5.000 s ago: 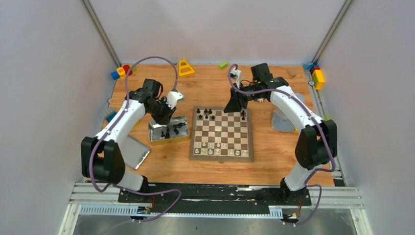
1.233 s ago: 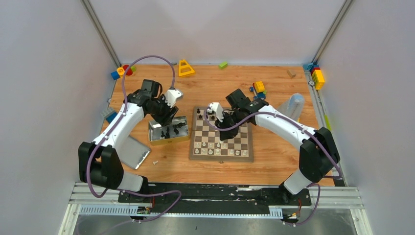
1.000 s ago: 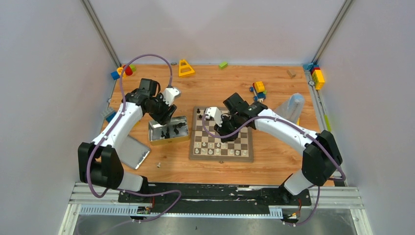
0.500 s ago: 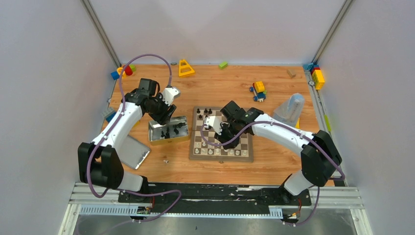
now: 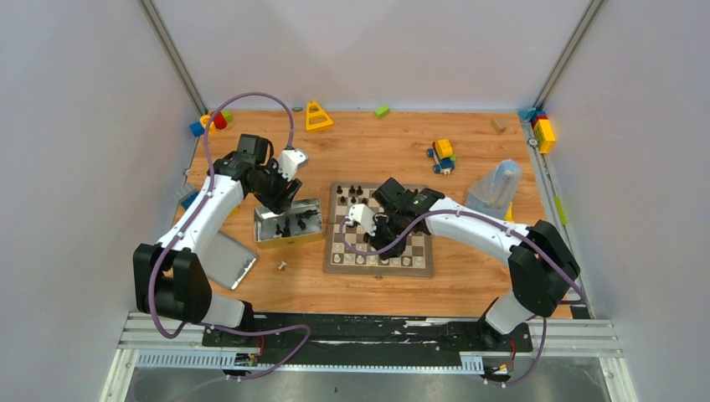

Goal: Set up the chess pieces on the board
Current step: Place the chess piece on the chessboard.

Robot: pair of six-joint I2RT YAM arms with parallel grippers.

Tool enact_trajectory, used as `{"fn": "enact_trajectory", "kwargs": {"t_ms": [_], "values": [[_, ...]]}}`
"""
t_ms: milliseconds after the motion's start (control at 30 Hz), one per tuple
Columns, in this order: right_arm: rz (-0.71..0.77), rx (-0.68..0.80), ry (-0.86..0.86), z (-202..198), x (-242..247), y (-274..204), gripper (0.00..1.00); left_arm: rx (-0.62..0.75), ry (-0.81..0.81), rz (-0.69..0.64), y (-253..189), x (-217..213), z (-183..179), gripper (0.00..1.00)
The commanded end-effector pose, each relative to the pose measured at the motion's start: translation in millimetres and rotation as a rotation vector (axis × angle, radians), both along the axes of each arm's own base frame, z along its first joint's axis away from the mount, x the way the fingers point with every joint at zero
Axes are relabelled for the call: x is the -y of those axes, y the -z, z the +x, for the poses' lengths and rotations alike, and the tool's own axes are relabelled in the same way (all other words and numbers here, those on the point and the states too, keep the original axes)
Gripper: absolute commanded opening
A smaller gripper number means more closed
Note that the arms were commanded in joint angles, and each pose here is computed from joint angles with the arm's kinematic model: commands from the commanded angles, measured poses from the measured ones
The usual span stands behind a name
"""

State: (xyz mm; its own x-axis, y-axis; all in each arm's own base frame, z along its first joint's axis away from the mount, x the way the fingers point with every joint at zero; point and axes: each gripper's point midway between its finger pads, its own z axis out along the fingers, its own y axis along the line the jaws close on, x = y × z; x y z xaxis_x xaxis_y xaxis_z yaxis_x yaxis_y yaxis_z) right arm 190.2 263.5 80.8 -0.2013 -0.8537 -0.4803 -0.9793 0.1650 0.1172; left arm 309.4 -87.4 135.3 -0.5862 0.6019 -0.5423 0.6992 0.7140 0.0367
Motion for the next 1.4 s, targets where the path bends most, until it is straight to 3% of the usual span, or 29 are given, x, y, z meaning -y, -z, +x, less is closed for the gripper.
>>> {"fn": "enact_trajectory", "kwargs": {"t_ms": [0,967,1367], "values": [[0.009,0.020,-0.001,4,-6,4,0.01,0.014,-0.007,-0.024,-9,2,4,0.64],[-0.004,0.011,0.004,2,-4,14,0.06,-0.012,0.004,-0.031,-3,4,0,0.64],[-0.002,0.027,0.015,5,-3,9,0.24,-0.017,0.003,-0.028,-3,4,-1,0.64]]}}
